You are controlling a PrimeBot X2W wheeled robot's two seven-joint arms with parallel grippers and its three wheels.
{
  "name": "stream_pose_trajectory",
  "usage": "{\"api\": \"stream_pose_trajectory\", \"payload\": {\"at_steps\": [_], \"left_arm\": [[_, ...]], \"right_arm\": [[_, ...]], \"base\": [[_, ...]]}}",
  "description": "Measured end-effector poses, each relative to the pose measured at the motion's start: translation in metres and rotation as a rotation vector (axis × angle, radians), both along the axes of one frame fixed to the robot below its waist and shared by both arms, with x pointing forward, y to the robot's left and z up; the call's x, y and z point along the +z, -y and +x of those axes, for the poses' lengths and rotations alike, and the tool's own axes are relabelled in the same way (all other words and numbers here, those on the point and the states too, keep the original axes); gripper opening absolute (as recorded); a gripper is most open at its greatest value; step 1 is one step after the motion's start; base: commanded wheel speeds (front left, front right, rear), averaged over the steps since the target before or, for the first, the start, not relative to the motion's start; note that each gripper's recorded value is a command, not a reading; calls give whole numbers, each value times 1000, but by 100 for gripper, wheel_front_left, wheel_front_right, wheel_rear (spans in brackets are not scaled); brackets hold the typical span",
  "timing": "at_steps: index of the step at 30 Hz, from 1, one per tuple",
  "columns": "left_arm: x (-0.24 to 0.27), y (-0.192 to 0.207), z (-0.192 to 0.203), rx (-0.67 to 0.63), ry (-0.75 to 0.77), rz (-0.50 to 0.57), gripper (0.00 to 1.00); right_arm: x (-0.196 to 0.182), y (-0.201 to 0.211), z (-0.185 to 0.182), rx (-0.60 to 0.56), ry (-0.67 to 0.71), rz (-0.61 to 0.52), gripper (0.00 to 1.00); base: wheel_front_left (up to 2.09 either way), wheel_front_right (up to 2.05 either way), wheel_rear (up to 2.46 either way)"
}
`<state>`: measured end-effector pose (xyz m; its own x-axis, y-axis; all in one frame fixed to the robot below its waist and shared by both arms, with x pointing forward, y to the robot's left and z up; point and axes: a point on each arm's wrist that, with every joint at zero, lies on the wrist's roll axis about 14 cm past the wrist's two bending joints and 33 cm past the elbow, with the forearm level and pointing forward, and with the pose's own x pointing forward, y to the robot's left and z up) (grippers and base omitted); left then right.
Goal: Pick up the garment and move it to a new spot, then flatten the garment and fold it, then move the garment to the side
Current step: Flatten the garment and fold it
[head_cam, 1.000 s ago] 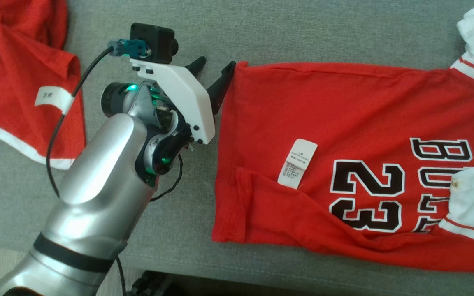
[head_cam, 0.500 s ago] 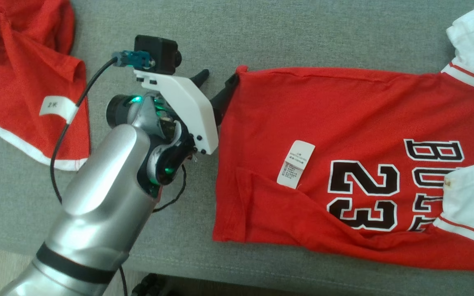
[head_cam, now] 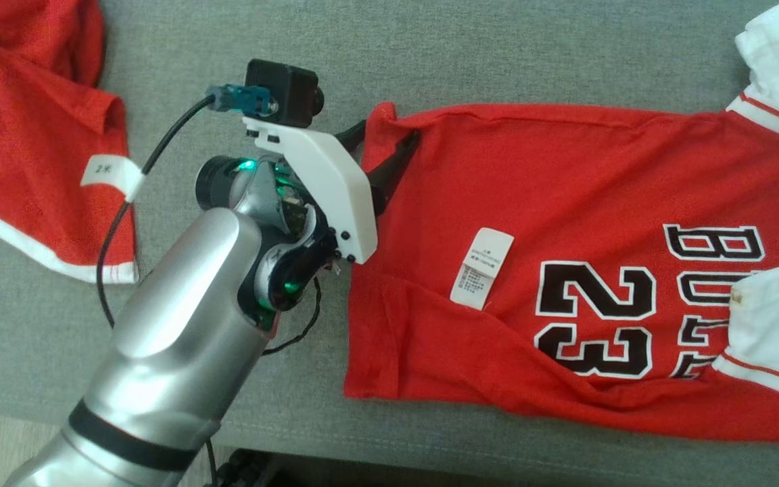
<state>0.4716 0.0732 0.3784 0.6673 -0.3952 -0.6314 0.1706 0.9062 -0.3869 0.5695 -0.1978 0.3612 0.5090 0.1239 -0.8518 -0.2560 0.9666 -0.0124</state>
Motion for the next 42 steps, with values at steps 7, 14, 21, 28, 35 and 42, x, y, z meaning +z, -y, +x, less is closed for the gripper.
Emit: {"api": "stream_pose_trajectory", "payload": {"at_steps": [7, 14, 21, 28, 35, 42], "left_arm": [[-4, -4, 6, 9, 12, 20, 0], [7, -9, 13, 46, 73, 15, 0], [37, -24, 25, 108, 172, 11, 0], [45, -25, 23, 131, 196, 3, 0], [47, -15, -4, 122, 184, -51, 0], [62, -15, -50, 154, 180, -129, 0]], "right_arm": [[1, -7, 1, 27, 30, 9, 0], [29, 5, 18, -31, 216, 42, 0], [68, 11, 30, -64, 359, 71, 0], [90, 12, 28, -65, 427, 97, 0], [78, 12, -25, -28, 378, 114, 0], [65, 47, -126, -90, 261, 83, 0]], "base": [[0, 0, 0], [0, 0, 0], [0, 0, 0], [0, 0, 0], [0, 0, 0], [0, 0, 0]]}}
